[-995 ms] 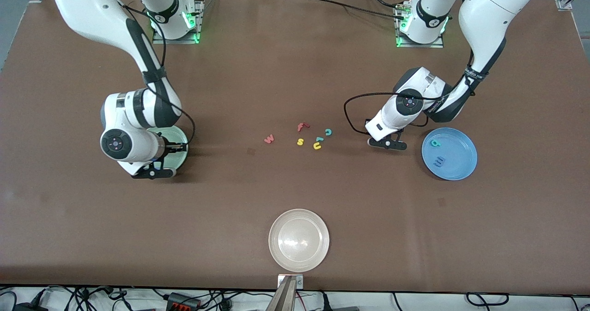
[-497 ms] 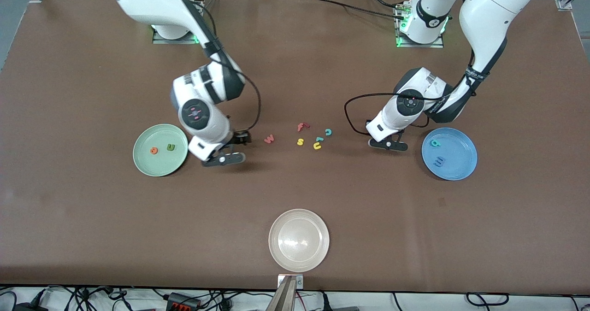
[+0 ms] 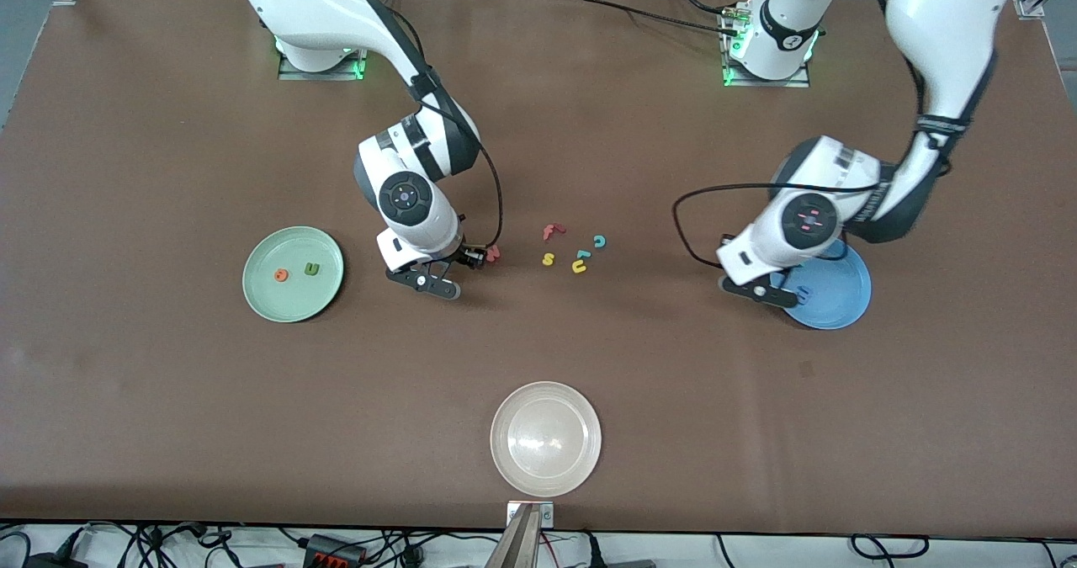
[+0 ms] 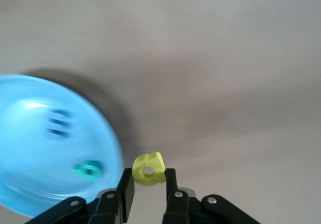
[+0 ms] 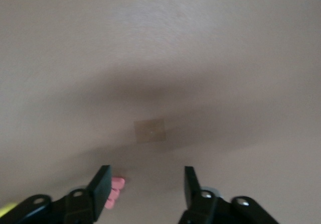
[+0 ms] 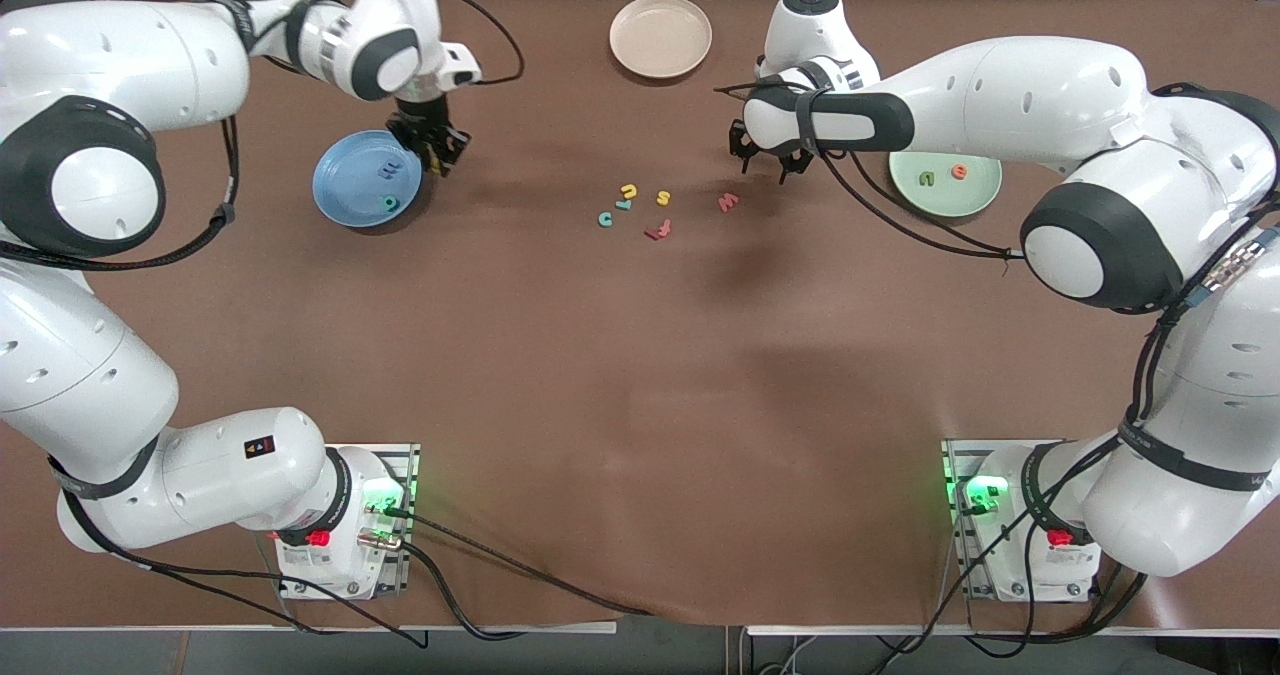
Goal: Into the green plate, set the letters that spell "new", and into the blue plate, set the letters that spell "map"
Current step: 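Carry the yellow a to the blue plate while the right gripper reaches the pink w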
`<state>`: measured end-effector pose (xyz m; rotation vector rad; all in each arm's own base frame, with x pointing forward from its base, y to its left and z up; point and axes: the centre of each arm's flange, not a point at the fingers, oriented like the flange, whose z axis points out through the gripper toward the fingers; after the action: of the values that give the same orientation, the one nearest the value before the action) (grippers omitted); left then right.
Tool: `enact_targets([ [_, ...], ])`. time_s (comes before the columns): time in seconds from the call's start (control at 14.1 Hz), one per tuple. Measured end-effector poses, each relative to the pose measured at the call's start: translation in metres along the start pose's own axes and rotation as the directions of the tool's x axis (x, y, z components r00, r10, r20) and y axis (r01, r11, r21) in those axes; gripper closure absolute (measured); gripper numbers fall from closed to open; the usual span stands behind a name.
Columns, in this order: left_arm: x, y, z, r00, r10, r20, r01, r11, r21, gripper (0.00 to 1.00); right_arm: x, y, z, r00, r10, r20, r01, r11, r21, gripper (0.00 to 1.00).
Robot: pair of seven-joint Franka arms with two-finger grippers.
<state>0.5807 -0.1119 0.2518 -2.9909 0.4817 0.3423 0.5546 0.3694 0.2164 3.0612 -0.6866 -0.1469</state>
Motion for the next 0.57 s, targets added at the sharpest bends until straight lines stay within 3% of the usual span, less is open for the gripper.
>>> enact_targets([
  [0.14, -0.005, -0.055, 0.002, 0.998, 0.062, -0.005, -0.062, 0.998, -0.007, 0.7, -0.006, -0.013, 0.005, 0.993, 0.121, 0.002, -0.121, 0.993, 0.008, 0.37],
  [0.28, -0.012, -0.103, 0.015, 0.995, 0.103, 0.003, -0.103, 0.995, -0.001, 0.7, -0.025, -0.031, 0.012, 0.988, 0.157, 0.004, -0.158, 0.987, 0.008, 0.37],
  [0.57, -0.011, -0.121, 0.037, 0.992, 0.122, 0.014, -0.122, 0.992, -0.033, 0.37, -0.042, -0.042, 0.024, 0.982, 0.188, 0.005, -0.188, 0.982, -0.002, 0.37],
])
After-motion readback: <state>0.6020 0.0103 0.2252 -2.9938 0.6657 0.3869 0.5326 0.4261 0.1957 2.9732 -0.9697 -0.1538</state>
